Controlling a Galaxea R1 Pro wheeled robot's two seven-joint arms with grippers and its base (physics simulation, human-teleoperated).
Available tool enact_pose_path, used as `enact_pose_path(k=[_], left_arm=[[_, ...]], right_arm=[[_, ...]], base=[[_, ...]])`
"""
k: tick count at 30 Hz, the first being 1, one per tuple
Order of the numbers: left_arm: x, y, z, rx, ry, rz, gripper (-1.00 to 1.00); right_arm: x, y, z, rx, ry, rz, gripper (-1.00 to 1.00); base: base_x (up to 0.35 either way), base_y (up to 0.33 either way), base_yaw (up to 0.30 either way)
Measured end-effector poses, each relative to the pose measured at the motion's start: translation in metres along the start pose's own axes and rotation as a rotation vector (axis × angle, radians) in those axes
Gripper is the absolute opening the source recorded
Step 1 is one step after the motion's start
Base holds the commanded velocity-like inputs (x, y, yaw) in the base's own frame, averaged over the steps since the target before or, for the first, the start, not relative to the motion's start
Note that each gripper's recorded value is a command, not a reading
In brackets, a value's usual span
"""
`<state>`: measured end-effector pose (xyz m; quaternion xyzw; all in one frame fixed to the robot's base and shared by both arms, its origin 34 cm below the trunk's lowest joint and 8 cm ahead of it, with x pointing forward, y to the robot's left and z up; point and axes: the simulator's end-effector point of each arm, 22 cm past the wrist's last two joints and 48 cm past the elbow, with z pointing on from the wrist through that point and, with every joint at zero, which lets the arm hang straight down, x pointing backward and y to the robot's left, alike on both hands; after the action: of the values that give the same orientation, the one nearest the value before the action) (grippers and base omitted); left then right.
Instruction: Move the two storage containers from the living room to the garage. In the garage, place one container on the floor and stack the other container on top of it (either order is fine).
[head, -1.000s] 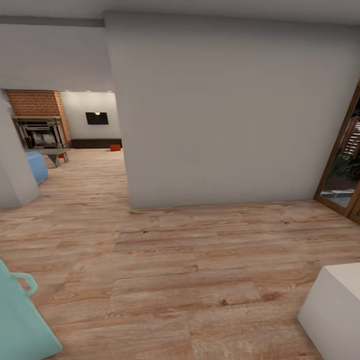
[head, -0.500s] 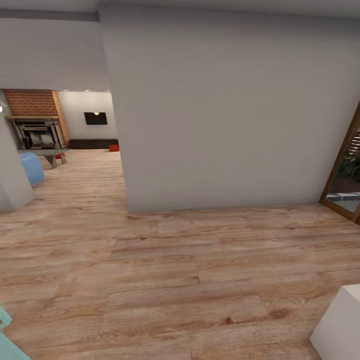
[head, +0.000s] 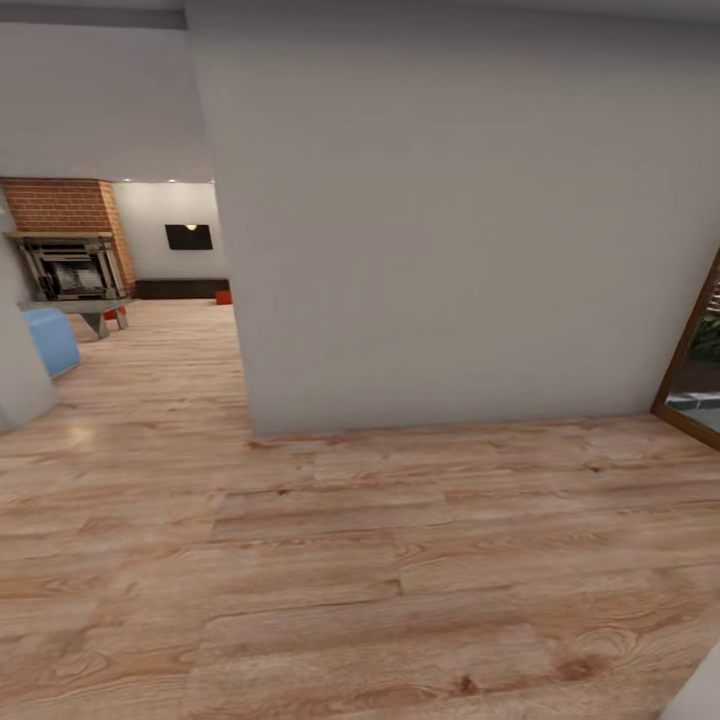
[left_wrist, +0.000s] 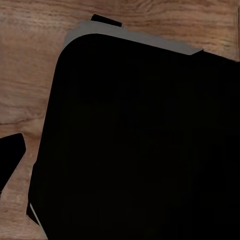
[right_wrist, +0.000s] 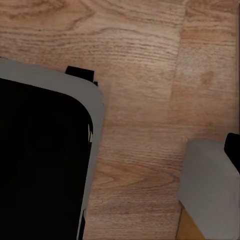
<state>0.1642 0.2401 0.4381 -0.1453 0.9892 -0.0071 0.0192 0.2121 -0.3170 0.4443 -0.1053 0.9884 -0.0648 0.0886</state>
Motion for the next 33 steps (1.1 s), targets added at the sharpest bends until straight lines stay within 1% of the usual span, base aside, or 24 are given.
enact_pose_path(k=[7, 33], left_arm=[[0.0, 0.0002, 0.0, 0.0, 0.0, 0.0, 1.0], [-0.0005, 0.0001, 0.0, 0.0, -0.001, 0.0, 1.0]], right_arm=[[-0.0002, 0.0, 0.0, 0.0, 0.0, -0.004, 1.0], [-0.0005, -0.0006, 0.0, 0.003, -0.002, 0.001, 1.0]], base=[[0.324, 0.0, 0.193], [0.324, -0.022, 0.291]])
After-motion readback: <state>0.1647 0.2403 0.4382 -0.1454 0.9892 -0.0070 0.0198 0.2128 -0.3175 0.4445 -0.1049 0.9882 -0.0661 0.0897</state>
